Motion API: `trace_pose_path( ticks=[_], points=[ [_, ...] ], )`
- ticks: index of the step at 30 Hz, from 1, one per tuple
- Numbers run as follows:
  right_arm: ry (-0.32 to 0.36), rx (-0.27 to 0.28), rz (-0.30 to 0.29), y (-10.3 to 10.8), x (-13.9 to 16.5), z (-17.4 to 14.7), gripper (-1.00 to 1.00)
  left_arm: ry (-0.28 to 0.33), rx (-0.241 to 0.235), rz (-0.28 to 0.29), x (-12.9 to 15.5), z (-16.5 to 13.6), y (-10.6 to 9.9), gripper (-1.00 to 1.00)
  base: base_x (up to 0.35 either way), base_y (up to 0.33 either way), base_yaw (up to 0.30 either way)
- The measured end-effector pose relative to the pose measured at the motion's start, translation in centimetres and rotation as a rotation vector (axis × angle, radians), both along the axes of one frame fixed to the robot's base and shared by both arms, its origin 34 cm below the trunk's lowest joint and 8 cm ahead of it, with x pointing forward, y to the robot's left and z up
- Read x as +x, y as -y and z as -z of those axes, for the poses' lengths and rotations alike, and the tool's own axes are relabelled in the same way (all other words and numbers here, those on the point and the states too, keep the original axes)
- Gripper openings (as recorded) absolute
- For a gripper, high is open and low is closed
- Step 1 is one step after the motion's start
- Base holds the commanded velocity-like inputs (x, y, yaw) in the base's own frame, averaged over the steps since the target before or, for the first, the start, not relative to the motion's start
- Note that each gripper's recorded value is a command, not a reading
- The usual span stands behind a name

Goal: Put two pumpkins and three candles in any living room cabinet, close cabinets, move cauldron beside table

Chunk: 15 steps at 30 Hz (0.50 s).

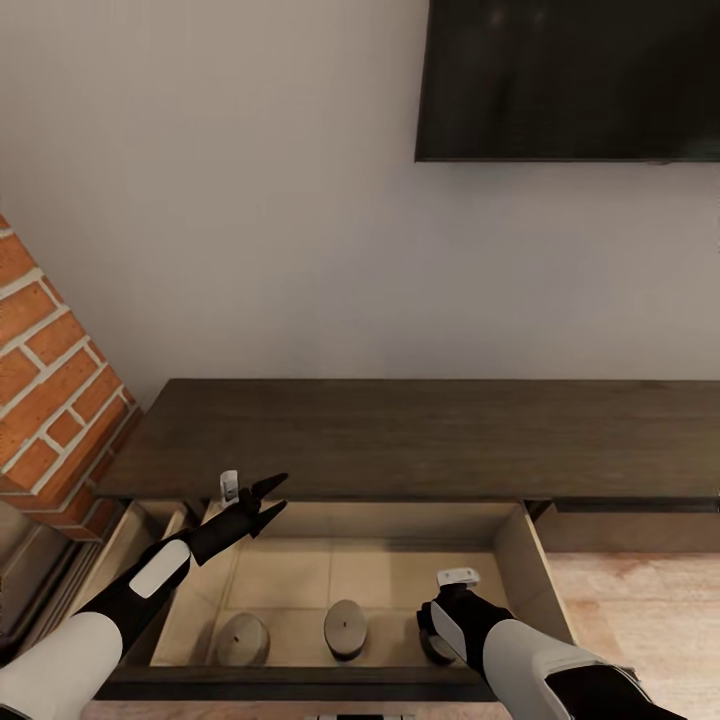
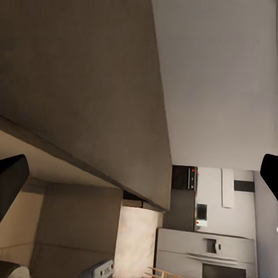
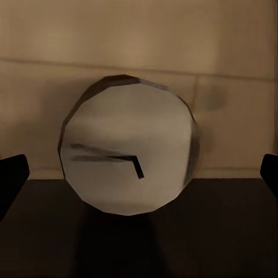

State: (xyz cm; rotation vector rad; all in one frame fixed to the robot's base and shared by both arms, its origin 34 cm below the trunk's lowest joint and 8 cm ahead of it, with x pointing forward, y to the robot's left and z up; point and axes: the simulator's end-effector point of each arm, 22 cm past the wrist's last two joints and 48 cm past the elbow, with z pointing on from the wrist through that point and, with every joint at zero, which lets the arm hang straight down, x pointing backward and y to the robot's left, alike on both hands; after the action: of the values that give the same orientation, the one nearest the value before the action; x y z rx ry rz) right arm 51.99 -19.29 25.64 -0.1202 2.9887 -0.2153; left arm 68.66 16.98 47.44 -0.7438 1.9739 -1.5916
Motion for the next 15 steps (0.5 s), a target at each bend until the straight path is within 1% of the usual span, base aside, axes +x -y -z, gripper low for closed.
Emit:
trace_pose_path(
  ticks=[15],
  points=[
    [0.004, -0.002, -0.008, 0.0, 0.8, -3.3, 1.00, -0.004, 0.005, 0.005, 0.7, -3.2, 0.0, 1.00, 0.000, 0.000, 0.000]
  ],
)
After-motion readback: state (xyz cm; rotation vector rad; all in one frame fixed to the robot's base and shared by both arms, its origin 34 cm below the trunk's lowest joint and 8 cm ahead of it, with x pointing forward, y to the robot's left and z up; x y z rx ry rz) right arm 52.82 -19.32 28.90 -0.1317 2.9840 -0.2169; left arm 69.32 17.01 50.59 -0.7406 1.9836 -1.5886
